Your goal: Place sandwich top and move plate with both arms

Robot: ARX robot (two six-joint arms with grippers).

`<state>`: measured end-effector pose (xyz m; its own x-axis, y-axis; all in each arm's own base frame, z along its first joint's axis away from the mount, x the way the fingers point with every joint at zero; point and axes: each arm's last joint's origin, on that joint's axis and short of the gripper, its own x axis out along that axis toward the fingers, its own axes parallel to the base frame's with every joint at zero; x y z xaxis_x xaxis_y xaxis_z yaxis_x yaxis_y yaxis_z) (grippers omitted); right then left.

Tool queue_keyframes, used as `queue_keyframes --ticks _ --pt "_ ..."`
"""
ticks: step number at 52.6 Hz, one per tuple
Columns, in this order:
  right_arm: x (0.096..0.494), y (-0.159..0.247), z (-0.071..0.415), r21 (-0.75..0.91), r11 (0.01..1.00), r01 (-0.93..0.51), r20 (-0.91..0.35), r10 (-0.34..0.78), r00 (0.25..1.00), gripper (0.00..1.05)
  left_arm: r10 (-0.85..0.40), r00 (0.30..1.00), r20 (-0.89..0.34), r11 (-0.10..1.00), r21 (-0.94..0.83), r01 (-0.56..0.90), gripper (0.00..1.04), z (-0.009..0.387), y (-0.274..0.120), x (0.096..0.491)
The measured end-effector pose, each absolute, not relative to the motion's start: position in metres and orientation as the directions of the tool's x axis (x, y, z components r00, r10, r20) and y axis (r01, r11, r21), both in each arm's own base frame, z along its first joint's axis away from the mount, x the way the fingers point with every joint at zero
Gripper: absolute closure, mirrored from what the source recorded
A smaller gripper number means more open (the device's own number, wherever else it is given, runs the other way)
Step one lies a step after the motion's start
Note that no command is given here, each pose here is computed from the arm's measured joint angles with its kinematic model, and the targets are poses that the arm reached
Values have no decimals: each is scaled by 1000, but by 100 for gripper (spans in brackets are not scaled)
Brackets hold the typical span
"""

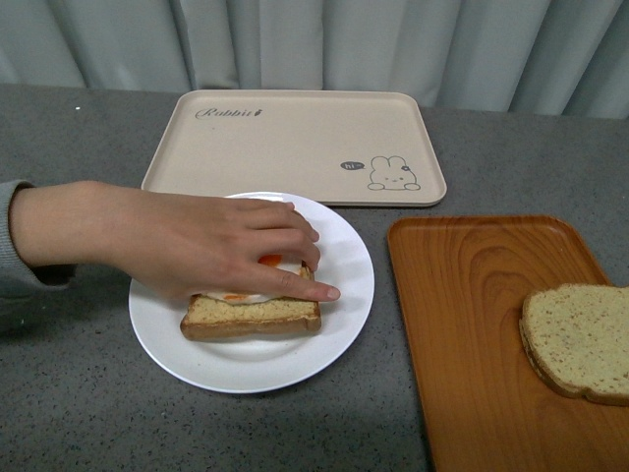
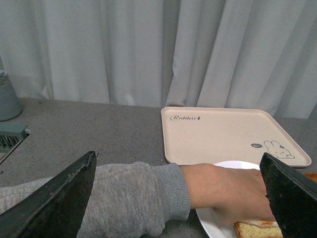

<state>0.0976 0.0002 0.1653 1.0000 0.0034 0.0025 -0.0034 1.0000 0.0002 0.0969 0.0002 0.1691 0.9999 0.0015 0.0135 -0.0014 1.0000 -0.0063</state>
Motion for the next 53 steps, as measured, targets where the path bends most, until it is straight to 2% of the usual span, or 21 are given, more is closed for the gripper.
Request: queue_keyframes --ticks 53 --pt "98 0 165 0 1000 -3 2 3 1000 9 2 1000 14 1000 -6 -1 6 169 0 97"
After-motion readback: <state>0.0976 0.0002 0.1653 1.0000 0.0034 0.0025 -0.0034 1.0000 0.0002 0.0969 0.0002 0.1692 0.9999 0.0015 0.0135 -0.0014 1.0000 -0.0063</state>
